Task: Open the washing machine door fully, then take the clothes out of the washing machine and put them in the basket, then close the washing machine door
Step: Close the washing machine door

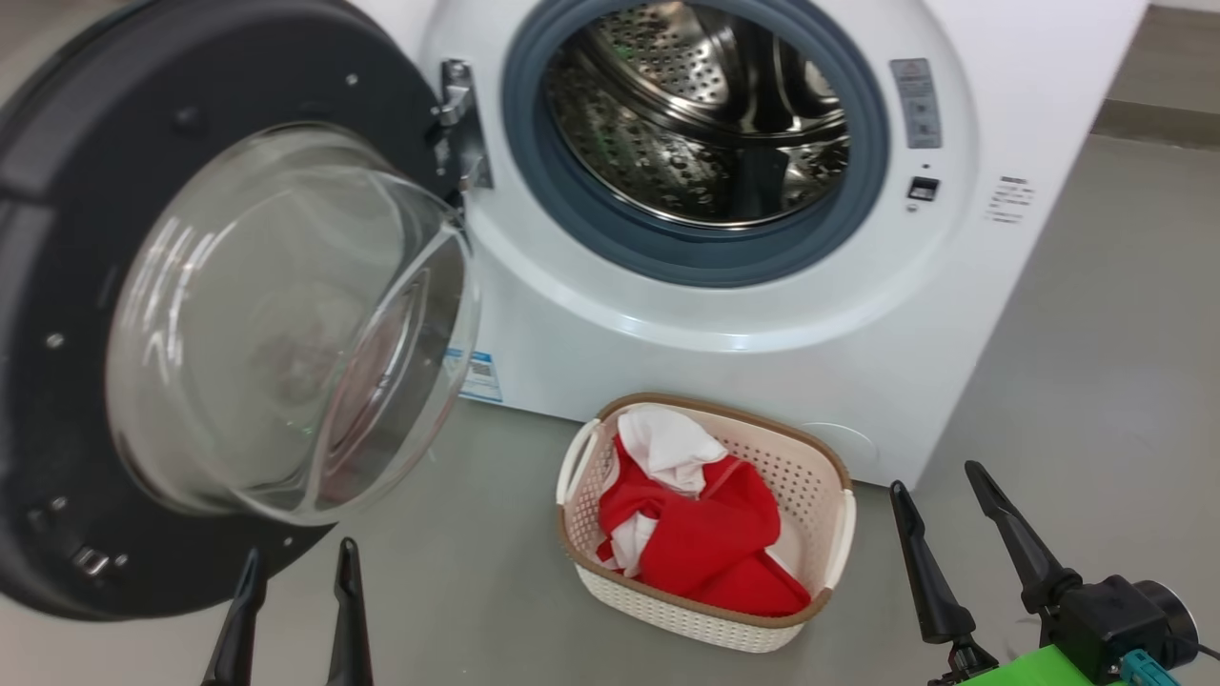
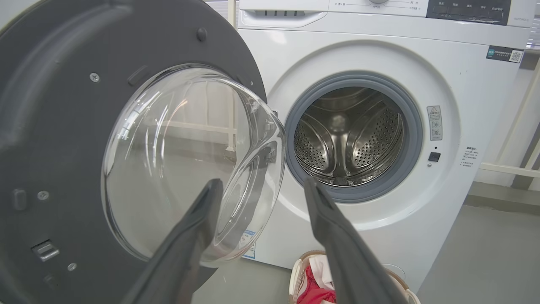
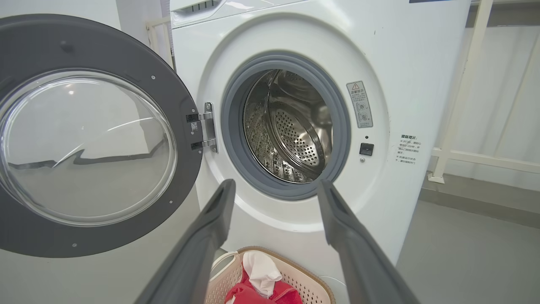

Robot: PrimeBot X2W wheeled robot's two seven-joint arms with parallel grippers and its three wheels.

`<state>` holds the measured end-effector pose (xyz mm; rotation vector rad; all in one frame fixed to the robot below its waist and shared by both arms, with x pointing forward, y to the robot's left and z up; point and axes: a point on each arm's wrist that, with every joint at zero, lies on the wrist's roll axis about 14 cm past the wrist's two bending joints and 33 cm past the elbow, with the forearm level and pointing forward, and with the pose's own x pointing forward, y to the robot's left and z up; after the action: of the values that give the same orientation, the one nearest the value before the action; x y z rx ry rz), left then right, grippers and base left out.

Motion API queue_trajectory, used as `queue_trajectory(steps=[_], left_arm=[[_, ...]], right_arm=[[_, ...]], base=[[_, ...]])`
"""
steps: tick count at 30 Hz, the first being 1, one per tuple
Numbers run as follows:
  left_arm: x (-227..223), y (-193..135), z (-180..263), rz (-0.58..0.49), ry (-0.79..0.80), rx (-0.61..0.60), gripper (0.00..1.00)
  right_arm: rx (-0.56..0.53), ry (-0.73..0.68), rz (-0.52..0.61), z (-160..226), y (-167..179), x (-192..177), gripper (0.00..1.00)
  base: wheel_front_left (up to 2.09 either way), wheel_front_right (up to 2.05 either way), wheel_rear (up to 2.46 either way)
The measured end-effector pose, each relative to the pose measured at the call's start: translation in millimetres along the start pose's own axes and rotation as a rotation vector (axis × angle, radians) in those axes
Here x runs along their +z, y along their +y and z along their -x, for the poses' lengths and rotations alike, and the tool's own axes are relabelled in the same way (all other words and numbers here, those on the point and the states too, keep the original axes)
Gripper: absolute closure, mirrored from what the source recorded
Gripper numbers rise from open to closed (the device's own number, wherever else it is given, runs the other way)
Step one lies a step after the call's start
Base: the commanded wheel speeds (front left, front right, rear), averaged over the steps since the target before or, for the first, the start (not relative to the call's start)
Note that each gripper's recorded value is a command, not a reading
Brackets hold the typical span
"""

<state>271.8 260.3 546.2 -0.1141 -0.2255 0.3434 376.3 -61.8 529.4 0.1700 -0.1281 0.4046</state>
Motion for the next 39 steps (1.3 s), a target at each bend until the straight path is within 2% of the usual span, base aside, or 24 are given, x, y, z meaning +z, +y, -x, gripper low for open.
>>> queue_trajectory(steps=[14,26,27,28,30,39], left_arm=[[16.0,36.3,17.2,-0.041,-0.038,0.128,0.0],[19.1,46.6,22.6,-0.059,-0.042,0.162,0.0],[19.0,46.7,22.6,-0.06,-0.042,0.162,0.04],[19.1,47.0,22.5,-0.062,-0.042,0.162,0.58],[19.4,48.2,22.4,-0.064,-0.042,0.164,1.0],[50.8,68.9,17.5,-0.051,-0.143,0.235,1.0]], right_arm=[[0.109,0.014,-0.017,-17.0,33.1,-6.6,0.0],[0.137,0.024,-0.032,-21.6,42.3,-10.8,0.0],[0.137,0.024,-0.033,-21.7,42.4,-11.0,0.0],[0.137,0.025,-0.033,-21.7,42.4,-11.0,0.0],[0.137,0.025,-0.033,-21.4,42.3,-11.0,0.0],[0.124,0.022,-0.029,-19.1,38.4,-9.8,0.0]], base=[[0.0,0.0,0.0],[0.0,0.0,0.0],[0.0,0.0,0.0],[0.0,0.0,0.0],[0.0,0.0,0.0],[0.0,0.0,0.0]])
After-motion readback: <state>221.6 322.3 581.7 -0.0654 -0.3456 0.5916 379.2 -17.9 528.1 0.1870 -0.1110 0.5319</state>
